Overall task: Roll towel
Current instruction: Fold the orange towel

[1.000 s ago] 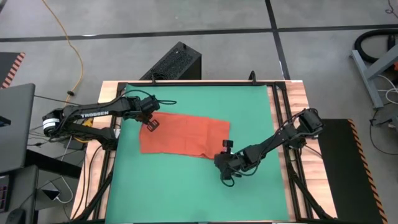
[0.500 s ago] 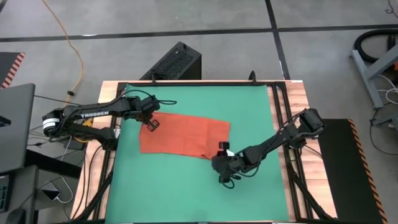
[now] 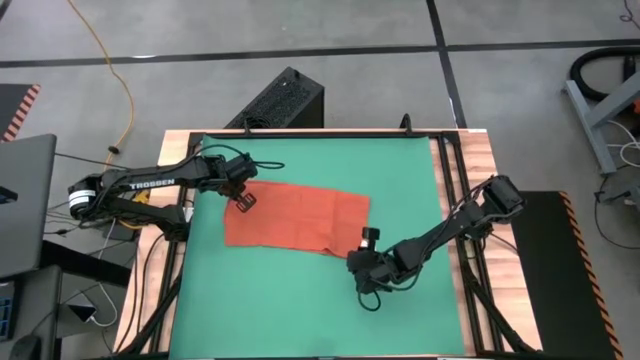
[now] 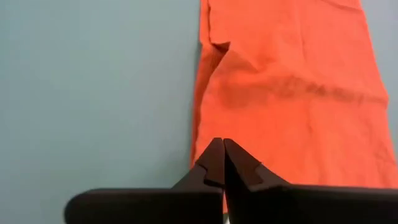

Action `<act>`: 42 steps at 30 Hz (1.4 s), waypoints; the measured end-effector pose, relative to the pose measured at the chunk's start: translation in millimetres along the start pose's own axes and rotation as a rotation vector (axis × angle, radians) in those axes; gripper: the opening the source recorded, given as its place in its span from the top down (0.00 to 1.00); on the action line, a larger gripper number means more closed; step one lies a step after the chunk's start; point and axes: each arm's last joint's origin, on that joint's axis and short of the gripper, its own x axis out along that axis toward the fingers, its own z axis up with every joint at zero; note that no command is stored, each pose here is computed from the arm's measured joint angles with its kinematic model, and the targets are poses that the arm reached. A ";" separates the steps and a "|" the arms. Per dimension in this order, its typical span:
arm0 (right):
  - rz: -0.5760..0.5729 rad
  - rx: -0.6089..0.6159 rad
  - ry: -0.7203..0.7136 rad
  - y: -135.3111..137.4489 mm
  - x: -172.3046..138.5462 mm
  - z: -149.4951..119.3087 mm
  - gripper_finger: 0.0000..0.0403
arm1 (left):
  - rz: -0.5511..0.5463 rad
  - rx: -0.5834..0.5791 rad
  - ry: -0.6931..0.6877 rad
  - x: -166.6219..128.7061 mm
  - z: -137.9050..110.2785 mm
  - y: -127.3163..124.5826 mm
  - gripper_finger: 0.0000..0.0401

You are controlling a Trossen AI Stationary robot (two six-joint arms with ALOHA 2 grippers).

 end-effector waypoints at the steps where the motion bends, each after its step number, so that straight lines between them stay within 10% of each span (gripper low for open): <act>1: 0.000 0.003 0.002 1.2 1.2 -0.8 0.97 | -0.001 0.000 -0.001 0.0 0.1 0.0 1.00; 17: -0.077 0.015 0.081 11.6 37.7 -19.6 0.97 | -0.125 0.017 0.098 -0.6 -6.6 -2.7 1.00; 25: -0.071 0.018 0.089 11.6 38.1 -20.6 0.96 | 0.187 0.042 0.095 -1.5 -12.8 9.0 1.00; 42: -0.060 0.041 0.099 12.0 38.8 -21.7 0.96 | 0.349 0.290 0.063 -2.5 -9.6 13.0 1.00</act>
